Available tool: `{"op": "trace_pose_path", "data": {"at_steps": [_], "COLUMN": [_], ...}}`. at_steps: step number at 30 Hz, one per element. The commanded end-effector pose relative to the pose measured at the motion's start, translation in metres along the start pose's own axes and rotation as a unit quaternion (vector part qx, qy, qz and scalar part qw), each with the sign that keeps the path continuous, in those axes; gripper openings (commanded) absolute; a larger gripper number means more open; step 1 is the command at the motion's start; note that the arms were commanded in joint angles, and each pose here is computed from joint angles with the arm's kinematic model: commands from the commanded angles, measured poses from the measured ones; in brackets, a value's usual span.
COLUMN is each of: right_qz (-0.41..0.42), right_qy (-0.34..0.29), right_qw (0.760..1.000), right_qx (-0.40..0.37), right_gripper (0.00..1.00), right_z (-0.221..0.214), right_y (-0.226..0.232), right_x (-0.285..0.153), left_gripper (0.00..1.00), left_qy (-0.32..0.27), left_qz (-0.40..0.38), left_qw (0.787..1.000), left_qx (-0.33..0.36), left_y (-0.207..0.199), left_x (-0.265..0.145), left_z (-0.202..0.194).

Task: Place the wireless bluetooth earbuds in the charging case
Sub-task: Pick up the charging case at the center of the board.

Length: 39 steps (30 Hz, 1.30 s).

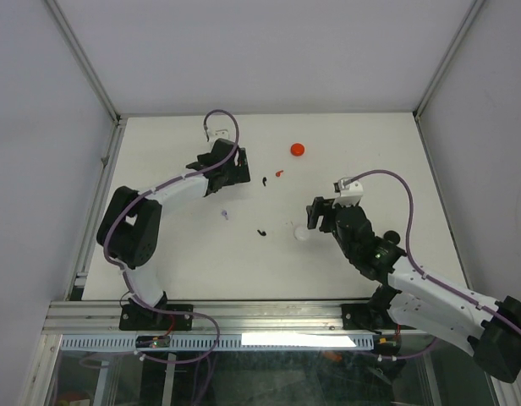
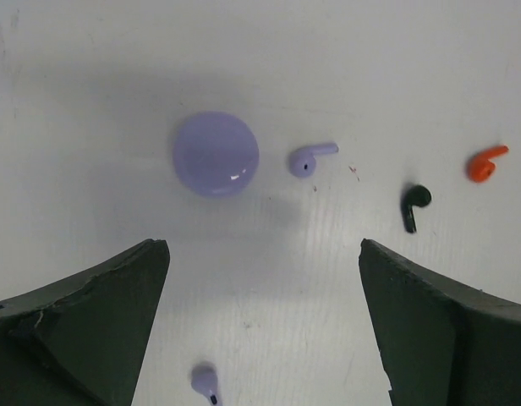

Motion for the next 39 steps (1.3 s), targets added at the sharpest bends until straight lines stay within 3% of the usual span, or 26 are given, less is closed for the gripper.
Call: {"op": "trace_pose_path", "data": {"at_steps": [1,17,27,39], "right_qz": [-0.006,-0.007,0.006,0.037], "right_qy": [-0.028,-0.018,-0.014,0.007], "right_qw": [1.000,1.000,1.000,0.999], "right_qx": [0.008,0.002,0.008,0.014], "right_gripper": [0.75,0.75,0.74,0.75], "right_z": [0.006,0.000,-0.001,0.002], "right_y": [0.000,-0.004,-0.002,0.007], "right_x": [0.007,0.013,0.013,0.013], "left_gripper": [0.98,0.85,0.62,0.39], "left_qy": [-0.046,-0.033,-0.014,0.005], "left_qz": [0.049,0.120,0.112,0.040], "left_qw": [0.998,0.992,0.993,0.996], "left_qx": [-0.017,0.004,0.031,0.084], "left_y": [0.004,0.012,0.019,0.027], "left_x": [0.022,0.075,0.071,0.045], "left_z": [0.029,0.026,0.017,0.001]}}
Point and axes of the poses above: each gripper's point midway between its finger pads, its own x axis out along the fingers, its own y axis along the line the jaws close on, z = x × y, the point moved 8 cm from there along -x, back along the fingers, and after that the axes turned 7 degrees about -x, right-handed, at the moved point
